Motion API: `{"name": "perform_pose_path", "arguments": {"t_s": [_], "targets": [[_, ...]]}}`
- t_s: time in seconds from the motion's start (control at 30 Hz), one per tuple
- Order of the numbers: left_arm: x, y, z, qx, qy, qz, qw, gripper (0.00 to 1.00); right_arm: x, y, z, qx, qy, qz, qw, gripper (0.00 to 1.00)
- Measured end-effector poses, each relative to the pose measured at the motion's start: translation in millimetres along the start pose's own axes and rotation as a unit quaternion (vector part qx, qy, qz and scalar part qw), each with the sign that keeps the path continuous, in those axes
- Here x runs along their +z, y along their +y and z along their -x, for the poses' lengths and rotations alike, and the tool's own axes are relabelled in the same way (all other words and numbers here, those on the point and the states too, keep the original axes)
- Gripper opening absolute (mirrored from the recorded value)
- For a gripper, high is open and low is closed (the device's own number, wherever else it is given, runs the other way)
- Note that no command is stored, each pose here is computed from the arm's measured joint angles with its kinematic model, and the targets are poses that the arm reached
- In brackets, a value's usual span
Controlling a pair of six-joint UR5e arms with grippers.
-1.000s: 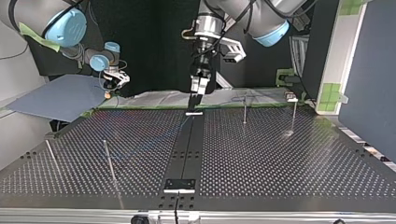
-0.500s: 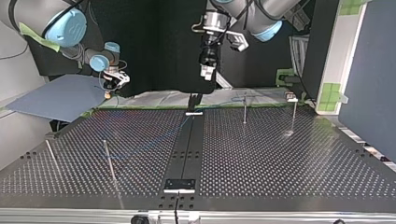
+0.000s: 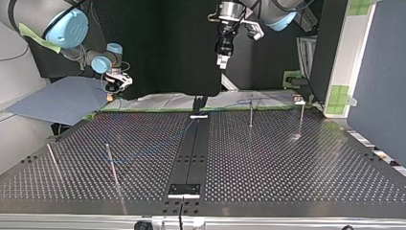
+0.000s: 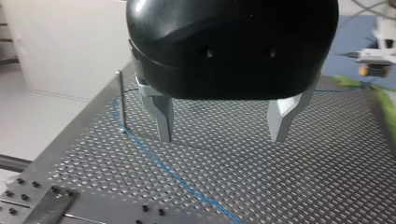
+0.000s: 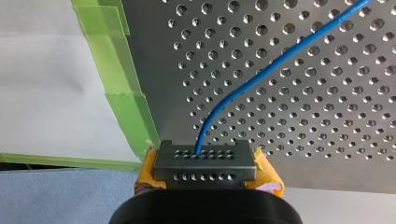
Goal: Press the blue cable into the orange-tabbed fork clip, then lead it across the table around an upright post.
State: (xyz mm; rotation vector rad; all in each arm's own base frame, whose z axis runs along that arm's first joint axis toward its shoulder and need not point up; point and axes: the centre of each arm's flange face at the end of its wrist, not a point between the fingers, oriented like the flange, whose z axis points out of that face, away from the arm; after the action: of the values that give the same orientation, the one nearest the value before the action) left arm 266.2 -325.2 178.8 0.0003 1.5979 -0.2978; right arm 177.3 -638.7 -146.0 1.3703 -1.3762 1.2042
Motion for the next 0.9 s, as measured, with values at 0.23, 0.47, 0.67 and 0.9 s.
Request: {"name": "perform_pose_path", "arguments": {"t_s": [0.23, 0.47, 0.67, 0.9], "targets": [[-17.5, 16.1, -15.2, 0.03, 0.007, 0.006, 0.9995, 1.0, -0.1, 0.1, 0.1, -0.0018, 0.0, 0.0, 1.0, 0.0], [-31.6, 26.9, -25.6, 0.036, 0.005, 0.003, 0.9993, 1.0, 0.1, 0.0, -0.1, -0.002, 0.0, 0.0, 1.0, 0.0], [-27.7, 26.6, -23.5, 0.029, -0.013, -0.005, 0.9995, 1.0, 0.8, 0.5, -0.6, -0.0033, 0.0, 0.0, 1.0, 0.0], [-24.3, 27.2, -22.0, 0.034, -0.019, -0.007, 0.9992, 1.0, 1.7, 2.5, -1.3, -0.0067, 0.001, 0.002, 1.0, 0.0]]}}
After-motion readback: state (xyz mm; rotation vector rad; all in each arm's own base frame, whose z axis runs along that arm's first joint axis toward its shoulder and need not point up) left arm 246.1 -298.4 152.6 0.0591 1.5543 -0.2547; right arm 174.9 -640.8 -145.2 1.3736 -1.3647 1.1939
